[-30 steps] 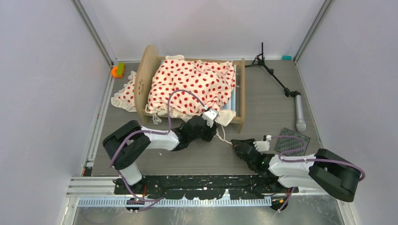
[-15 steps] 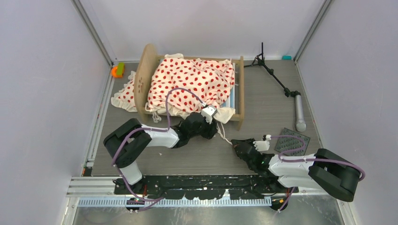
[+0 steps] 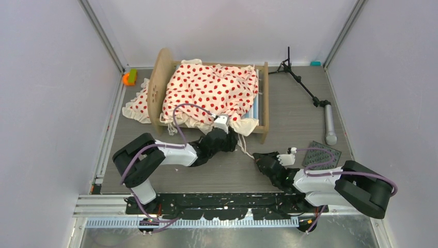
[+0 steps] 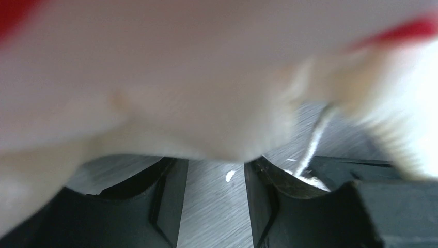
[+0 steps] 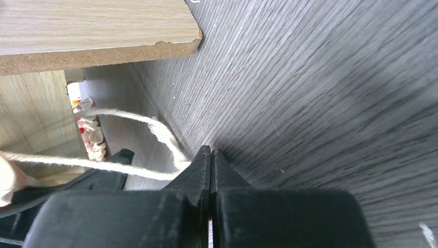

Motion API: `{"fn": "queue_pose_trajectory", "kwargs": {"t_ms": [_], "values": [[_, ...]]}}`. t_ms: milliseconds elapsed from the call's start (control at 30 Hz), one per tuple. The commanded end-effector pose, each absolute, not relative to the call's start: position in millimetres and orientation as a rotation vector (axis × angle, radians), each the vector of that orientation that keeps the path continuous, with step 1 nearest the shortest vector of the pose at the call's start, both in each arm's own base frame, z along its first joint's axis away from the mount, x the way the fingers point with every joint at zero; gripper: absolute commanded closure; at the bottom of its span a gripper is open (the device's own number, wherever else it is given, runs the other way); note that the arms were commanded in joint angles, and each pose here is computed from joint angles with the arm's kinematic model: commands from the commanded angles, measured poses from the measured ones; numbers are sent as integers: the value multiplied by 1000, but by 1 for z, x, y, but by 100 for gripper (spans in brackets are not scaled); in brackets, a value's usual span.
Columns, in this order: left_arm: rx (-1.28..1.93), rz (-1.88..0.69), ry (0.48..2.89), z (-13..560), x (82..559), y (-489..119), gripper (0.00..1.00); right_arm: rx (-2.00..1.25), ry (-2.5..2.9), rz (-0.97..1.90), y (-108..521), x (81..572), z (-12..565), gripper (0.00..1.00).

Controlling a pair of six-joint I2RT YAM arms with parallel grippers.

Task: Set up the pet bed
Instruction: Tie the ropes to the bed frame.

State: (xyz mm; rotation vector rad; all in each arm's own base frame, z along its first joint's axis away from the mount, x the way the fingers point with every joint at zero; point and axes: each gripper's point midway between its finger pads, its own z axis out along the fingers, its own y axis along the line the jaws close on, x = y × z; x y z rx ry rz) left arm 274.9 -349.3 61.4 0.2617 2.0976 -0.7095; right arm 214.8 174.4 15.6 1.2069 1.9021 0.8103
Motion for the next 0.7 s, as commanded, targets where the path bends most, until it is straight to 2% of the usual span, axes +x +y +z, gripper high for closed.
{"fn": "queue_pose_trajectory", "kwargs": {"t_ms": [0,667], "values": [[23,-464,2108,70,285,-322,55,1198,1861,813,177,224,24,100],[-78,-418,2180,49,289,-355,51,1204,1862,818,174,222,20,100]]}}
